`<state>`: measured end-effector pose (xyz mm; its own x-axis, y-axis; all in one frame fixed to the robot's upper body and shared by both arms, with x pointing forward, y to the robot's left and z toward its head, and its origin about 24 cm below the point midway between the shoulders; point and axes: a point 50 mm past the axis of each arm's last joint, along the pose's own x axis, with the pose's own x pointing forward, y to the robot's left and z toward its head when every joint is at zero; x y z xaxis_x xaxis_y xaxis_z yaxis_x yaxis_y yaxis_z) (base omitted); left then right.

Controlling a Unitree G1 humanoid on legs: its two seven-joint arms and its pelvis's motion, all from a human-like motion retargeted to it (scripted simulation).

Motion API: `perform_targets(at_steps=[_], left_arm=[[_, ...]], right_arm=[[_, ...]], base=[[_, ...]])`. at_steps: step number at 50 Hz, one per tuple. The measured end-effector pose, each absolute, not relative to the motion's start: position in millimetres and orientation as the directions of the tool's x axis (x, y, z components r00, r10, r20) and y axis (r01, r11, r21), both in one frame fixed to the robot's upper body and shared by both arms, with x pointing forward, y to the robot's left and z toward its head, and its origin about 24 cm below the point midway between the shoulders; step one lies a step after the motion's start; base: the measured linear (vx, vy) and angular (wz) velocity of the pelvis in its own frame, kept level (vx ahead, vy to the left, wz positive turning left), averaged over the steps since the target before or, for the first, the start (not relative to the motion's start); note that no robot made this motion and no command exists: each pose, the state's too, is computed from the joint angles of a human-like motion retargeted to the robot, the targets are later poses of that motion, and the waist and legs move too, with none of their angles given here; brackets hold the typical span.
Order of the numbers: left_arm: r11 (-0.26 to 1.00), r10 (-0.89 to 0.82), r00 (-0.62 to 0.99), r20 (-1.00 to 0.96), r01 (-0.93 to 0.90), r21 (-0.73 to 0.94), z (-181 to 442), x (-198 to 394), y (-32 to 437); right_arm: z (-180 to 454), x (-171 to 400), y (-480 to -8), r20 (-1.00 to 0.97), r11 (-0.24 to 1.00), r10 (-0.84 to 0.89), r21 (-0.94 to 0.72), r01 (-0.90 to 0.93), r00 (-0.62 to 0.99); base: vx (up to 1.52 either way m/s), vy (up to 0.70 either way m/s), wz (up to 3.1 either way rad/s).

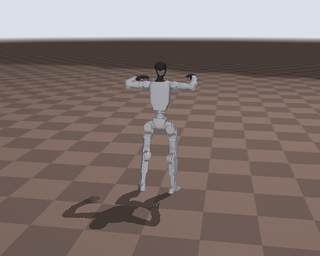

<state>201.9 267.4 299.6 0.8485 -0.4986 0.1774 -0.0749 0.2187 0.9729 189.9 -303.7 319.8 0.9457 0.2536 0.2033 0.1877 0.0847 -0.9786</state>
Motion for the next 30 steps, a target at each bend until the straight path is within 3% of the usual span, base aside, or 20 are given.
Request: perform_targets(at_steps=[30], left_arm=[[0.183, -0.533, 0.825, 0.186, -0.103, 0.978, 304.7, 209.5, 258.9]], right_arm=[[326.4, 181.6, -300.6, 0.192, 0.029, 0.255, -0.981, 0.191, 0.948]], base=[[0.0, 0.0, 0.0]])
